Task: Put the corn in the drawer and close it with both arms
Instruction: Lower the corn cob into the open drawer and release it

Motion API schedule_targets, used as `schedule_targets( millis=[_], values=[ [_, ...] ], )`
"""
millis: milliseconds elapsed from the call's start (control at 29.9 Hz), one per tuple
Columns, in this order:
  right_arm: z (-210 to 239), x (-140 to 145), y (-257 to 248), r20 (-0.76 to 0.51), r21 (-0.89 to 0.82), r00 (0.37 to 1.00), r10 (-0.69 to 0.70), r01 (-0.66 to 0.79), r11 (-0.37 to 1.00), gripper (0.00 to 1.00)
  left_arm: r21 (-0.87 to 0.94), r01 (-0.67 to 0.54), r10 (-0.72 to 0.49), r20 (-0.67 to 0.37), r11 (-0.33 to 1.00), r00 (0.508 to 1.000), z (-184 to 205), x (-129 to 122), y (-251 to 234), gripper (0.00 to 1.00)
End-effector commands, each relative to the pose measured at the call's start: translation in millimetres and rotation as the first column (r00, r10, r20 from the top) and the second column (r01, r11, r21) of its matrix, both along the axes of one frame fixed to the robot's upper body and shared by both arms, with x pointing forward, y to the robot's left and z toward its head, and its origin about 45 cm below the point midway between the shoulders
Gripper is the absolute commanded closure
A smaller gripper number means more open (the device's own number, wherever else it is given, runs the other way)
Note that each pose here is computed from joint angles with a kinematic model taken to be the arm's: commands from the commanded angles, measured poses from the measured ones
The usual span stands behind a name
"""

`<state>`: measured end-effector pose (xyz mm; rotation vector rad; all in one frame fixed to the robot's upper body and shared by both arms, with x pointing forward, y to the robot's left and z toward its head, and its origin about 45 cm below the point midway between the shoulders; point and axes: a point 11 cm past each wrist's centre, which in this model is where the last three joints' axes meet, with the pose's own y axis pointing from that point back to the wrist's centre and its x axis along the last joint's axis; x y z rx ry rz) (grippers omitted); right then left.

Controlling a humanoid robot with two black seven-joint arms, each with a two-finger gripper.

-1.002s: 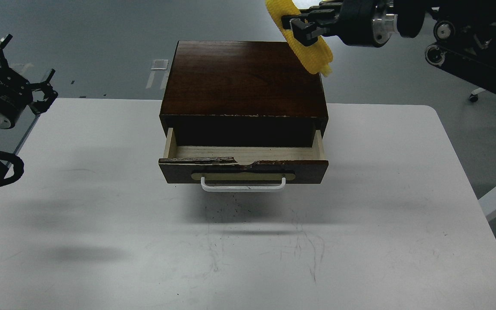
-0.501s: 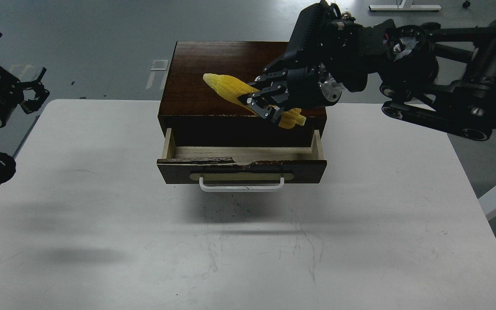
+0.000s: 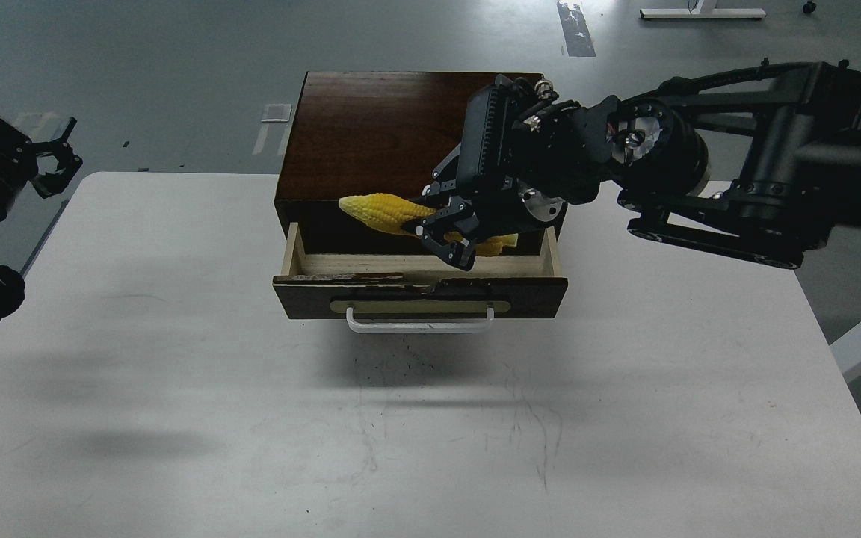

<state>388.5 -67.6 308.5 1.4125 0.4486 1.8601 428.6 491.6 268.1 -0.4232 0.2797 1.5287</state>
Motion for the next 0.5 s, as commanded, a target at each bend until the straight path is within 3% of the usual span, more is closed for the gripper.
schedule_targets(
  millis=[0,67,200,301,468],
  values=[
    [-10.2,-0.2,-4.3,0.0,-0.031,1.0,0.003,-0.003,1.0,0.74,0.006,-0.007,0.007,0.0,1.0,1.0,1.5,-1.6,4.2,0.02],
    [-10.7,0.1,-4.7,0.0,-0.032,1.0,0.002,-0.002,0.999,0.72,0.008,-0.008,0.008,0.0,1.0,1.0,1.9,-1.9,4.9,0.02],
    [-12.3,-0.2,-5.3,-0.003,-0.033,1.0,0.001,-0.001,0.999,0.52,0.008,-0.01,0.01,-0.002,1.0,1.0,1.2,-2.4,5.5,0.02],
    [-13.2,-0.8,-5.1,-0.006,-0.031,1.0,0.0,0.0,1.0,0.43,0.008,-0.01,0.01,-0.002,1.0,1.0,1.2,-2.4,5.5,0.02],
    [-14.6,-1.3,-5.3,-0.01,-0.029,1.0,-0.001,0.001,1.0,0.34,0.008,-0.01,0.01,-0.002,1.0,1.0,1.2,-2.4,5.5,0.02]
  ],
)
